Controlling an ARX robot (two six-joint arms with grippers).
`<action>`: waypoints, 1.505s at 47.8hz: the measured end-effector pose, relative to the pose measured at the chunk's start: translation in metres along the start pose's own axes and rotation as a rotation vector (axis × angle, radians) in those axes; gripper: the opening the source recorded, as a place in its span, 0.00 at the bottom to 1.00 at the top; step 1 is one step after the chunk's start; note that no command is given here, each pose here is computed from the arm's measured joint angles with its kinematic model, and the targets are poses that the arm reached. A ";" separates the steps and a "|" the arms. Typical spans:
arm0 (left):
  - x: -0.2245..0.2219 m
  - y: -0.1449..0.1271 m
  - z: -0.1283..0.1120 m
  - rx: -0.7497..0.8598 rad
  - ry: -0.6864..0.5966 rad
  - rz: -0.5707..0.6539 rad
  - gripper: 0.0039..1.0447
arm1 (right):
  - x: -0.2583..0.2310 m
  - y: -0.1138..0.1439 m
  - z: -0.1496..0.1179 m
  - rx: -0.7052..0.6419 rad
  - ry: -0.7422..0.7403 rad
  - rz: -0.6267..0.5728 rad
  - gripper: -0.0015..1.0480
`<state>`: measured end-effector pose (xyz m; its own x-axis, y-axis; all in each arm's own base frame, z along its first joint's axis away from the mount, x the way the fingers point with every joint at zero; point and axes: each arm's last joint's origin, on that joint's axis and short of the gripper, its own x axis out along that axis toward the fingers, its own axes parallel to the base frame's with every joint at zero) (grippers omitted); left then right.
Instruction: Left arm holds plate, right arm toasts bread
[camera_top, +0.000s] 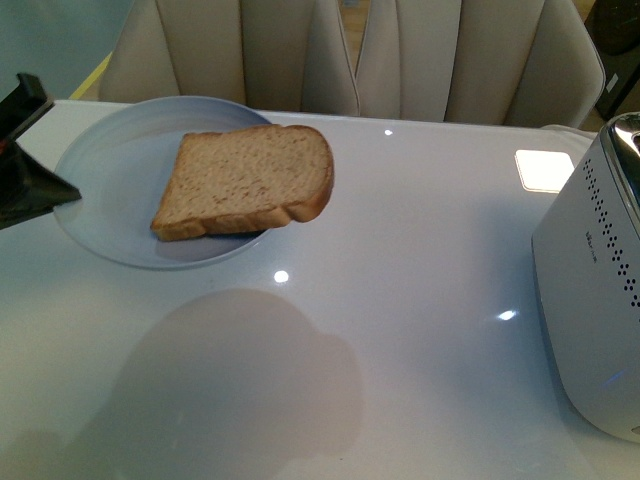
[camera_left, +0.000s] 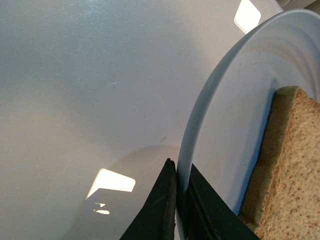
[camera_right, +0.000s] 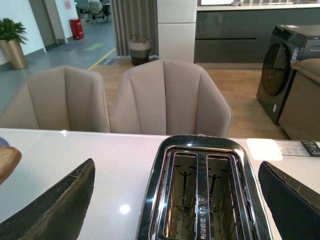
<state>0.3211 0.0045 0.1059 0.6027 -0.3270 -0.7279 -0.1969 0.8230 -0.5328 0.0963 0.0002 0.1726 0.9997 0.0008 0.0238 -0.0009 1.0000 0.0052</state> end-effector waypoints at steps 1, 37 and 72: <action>0.000 -0.009 0.000 0.004 -0.001 -0.003 0.03 | 0.000 0.000 0.000 0.000 0.000 0.000 0.92; -0.017 -0.146 -0.041 0.081 0.072 -0.141 0.03 | 0.000 0.000 0.000 0.000 0.000 0.000 0.92; -0.036 -0.174 -0.060 0.058 0.083 -0.198 0.03 | 0.000 0.000 0.000 0.000 0.000 0.000 0.92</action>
<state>0.2874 -0.1544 0.1985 0.5591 -0.5201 -0.6457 -0.0351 0.7633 -0.6451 0.0963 0.0003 0.1726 0.9997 0.0011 0.0238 -0.0013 1.0000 0.0052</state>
